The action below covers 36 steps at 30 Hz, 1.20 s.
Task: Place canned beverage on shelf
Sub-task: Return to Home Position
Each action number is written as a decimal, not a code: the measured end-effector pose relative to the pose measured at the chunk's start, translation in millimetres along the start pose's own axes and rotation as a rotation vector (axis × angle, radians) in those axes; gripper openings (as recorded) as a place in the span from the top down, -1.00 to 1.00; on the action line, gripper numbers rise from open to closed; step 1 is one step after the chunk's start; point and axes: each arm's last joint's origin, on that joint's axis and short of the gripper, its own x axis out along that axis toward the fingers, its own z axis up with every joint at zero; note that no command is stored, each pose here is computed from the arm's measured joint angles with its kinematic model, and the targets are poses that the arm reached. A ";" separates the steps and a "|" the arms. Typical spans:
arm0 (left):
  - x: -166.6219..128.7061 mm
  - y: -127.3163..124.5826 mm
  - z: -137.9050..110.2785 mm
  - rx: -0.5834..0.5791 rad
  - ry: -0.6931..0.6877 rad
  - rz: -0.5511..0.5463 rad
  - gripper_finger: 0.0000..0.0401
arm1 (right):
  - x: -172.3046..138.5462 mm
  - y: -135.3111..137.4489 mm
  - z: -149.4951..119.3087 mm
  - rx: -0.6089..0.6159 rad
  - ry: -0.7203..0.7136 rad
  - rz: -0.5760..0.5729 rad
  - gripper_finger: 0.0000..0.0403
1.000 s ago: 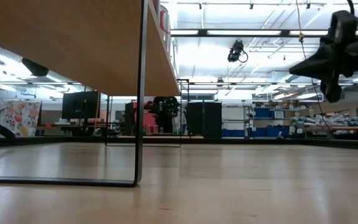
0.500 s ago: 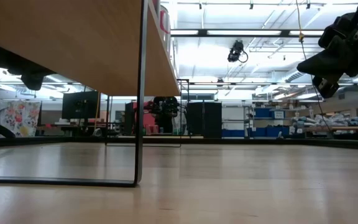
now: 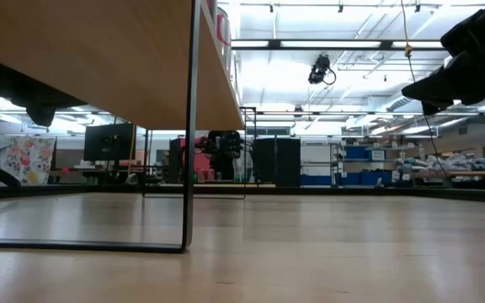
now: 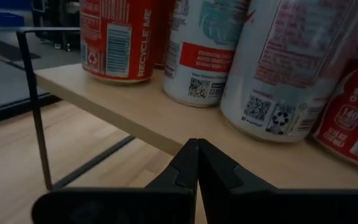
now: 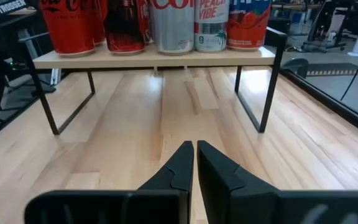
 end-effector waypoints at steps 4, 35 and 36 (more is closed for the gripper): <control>0.5 -0.1 -0.8 -0.067 0.005 0.004 0.93 | 0.0 0.0 -0.1 0.002 0.000 0.000 0.85; 0.6 -0.6 -1.0 -0.117 0.010 -0.007 0.93 | 0.0 0.0 0.1 0.004 0.000 0.000 0.85; 0.6 -0.6 -1.0 -0.116 0.010 -0.007 0.93 | 0.0 0.0 0.1 0.004 0.000 0.000 0.85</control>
